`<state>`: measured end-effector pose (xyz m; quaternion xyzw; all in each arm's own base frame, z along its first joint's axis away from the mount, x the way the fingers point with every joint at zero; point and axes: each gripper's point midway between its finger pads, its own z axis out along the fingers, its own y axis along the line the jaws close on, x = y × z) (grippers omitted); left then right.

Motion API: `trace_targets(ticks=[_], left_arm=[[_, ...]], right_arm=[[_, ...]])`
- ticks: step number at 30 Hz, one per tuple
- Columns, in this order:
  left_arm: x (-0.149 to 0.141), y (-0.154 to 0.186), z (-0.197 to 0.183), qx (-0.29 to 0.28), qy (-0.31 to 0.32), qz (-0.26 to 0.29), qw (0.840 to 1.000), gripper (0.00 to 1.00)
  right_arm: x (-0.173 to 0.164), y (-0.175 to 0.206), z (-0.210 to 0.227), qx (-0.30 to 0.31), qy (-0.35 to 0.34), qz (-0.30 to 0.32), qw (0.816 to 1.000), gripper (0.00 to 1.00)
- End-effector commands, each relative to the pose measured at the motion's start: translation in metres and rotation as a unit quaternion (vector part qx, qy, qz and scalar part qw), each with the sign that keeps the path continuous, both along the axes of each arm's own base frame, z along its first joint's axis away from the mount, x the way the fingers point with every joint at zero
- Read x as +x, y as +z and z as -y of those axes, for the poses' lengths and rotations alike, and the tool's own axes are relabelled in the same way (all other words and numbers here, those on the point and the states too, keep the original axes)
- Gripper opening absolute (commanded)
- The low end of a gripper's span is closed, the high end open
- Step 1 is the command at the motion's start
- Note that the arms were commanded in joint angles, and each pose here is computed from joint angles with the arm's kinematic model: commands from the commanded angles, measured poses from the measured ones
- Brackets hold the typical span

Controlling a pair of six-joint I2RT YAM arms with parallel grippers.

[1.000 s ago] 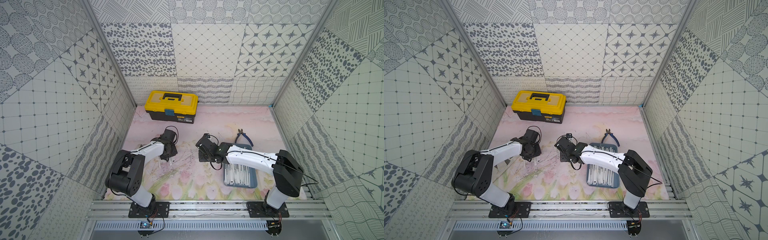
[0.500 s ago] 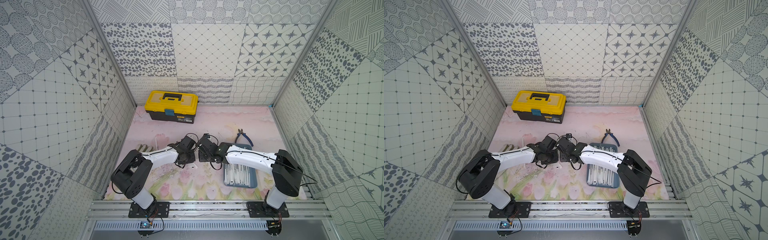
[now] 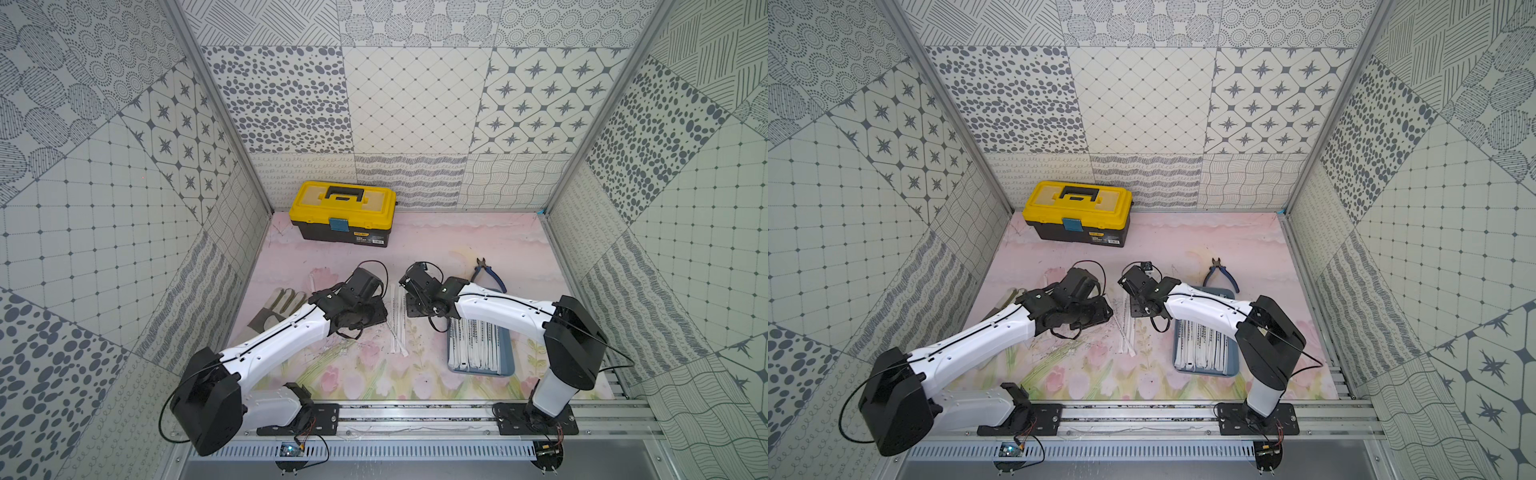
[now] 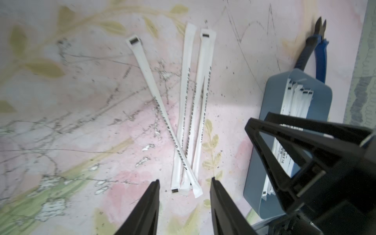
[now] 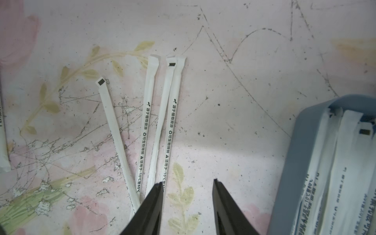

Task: Put the straws into the storage box
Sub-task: Move the straw to the center of the board, then pick up the straw from the center of the board.

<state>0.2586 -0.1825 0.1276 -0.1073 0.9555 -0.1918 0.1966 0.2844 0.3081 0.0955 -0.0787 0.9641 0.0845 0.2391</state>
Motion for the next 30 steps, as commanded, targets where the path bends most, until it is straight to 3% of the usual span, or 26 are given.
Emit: trace_targets(ticks=[1, 4, 7, 16, 22, 30], left_arm=[[-0.002, 0.001, -0.055, 0.078, 0.021, -0.005, 0.997, 0.46], [0.002, 0.003, -0.051, 0.067, 0.02, 0.004, 0.998, 0.46], [0.001, -0.005, -0.045, 0.046, 0.021, -0.002, 0.999, 0.46], [-0.004, -0.019, -0.04, 0.029, 0.021, -0.016, 0.999, 0.46], [-0.003, -0.018, -0.039, 0.028, 0.019, -0.012, 0.999, 0.46], [-0.002, -0.016, -0.039, 0.024, 0.019, -0.008, 1.0, 0.46]], right_arm=[[0.002, -0.006, -0.014, -0.02, 0.048, -0.012, 0.999, 0.44], [0.009, -0.02, -0.014, -0.039, 0.044, -0.025, 0.998, 0.39], [0.013, -0.03, -0.026, -0.02, 0.041, -0.037, 0.998, 0.32], [0.012, -0.059, -0.035, -0.028, 0.016, -0.07, 0.997, 0.31], [0.011, -0.075, -0.029, -0.042, 0.001, -0.088, 0.995, 0.23], [0.036, -0.05, -0.04, -0.039, 0.001, -0.04, 0.998, 0.12]])
